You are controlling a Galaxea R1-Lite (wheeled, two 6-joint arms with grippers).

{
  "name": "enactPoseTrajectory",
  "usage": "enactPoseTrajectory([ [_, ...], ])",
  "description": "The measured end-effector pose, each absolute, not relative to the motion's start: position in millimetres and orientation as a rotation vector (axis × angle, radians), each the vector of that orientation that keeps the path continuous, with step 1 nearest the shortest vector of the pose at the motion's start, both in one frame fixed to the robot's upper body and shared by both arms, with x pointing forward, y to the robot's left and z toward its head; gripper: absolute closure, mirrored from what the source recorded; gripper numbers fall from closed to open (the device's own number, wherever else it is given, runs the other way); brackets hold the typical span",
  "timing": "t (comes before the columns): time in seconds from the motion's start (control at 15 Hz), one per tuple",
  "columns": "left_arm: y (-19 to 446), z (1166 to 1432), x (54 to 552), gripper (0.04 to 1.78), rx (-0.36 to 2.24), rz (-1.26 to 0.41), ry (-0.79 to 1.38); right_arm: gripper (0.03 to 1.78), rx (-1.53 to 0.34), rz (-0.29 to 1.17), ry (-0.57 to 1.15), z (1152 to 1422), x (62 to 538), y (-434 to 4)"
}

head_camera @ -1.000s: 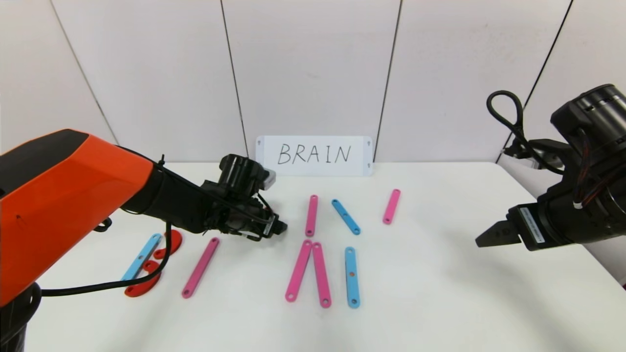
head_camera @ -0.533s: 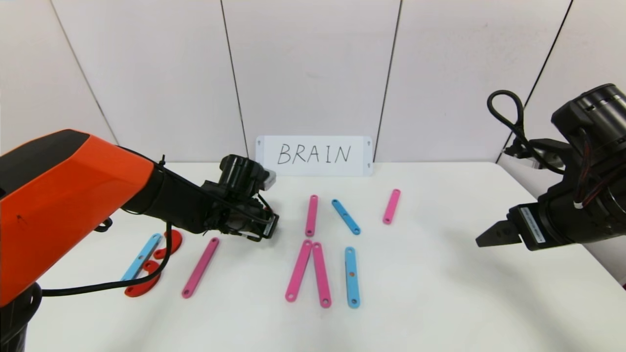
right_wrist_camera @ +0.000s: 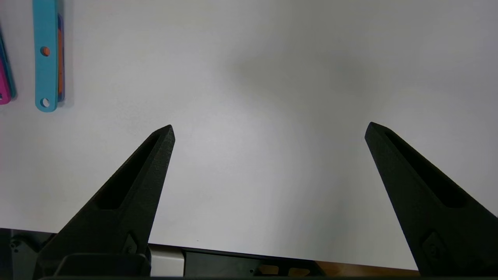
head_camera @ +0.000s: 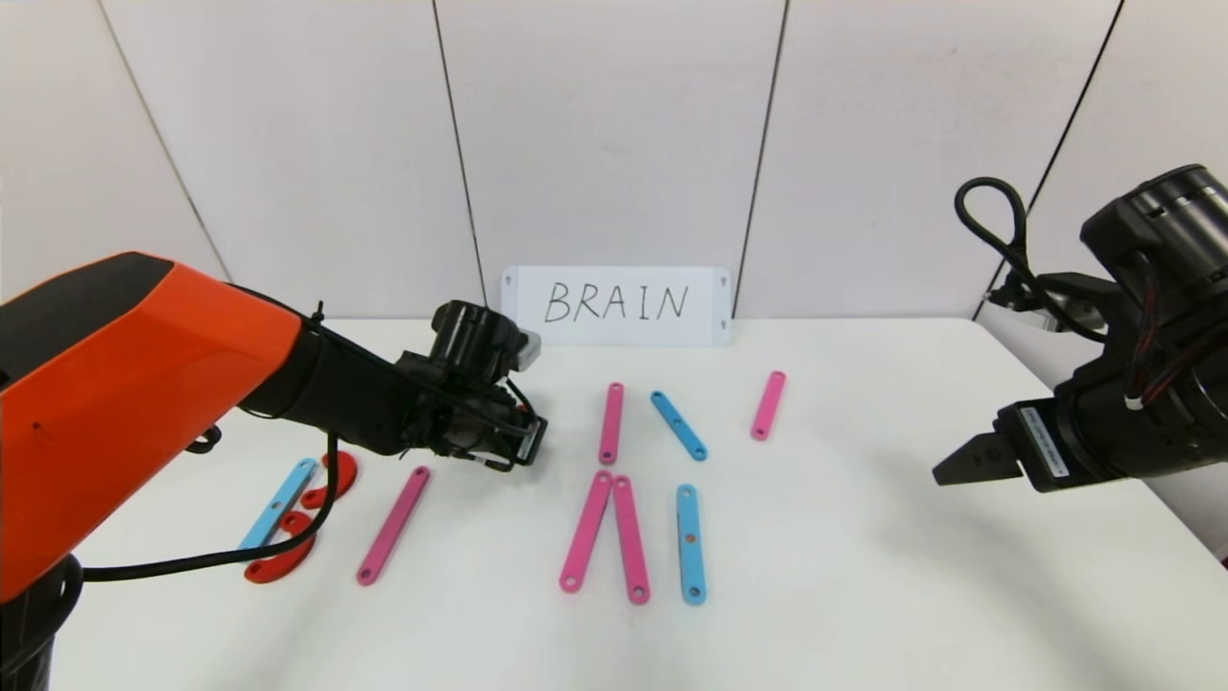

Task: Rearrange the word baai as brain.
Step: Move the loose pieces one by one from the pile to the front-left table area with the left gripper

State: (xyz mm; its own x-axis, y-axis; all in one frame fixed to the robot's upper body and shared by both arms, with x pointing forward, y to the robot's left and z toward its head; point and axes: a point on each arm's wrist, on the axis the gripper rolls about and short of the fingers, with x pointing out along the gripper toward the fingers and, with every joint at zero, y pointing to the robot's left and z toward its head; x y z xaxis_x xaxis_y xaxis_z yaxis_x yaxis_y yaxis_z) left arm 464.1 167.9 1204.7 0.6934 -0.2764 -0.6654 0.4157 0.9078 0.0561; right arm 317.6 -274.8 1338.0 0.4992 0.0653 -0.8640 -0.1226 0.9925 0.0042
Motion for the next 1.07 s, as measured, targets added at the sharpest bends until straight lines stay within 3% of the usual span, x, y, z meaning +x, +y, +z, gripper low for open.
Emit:
enactPoseTrajectory([
  [0.27, 169.6, 1208.5, 461.4, 1.53, 0.216, -0.367, 0.735, 0.10, -0.061, 0.115, 1.044, 1337.6, 317.9, -274.5],
  [0.73, 173.3, 1219.9, 446.8, 1.53, 0.070, -0.150, 0.818, 0.10, -0.070, 0.131, 1.040, 1338.4, 314.1, -271.2],
  [1.07, 166.5, 1224.3, 430.6, 1.53, -0.002, -0.113, 0.885, 0.10, -0.073, 0.147, 1.018, 1343.6, 305.4, -270.6],
])
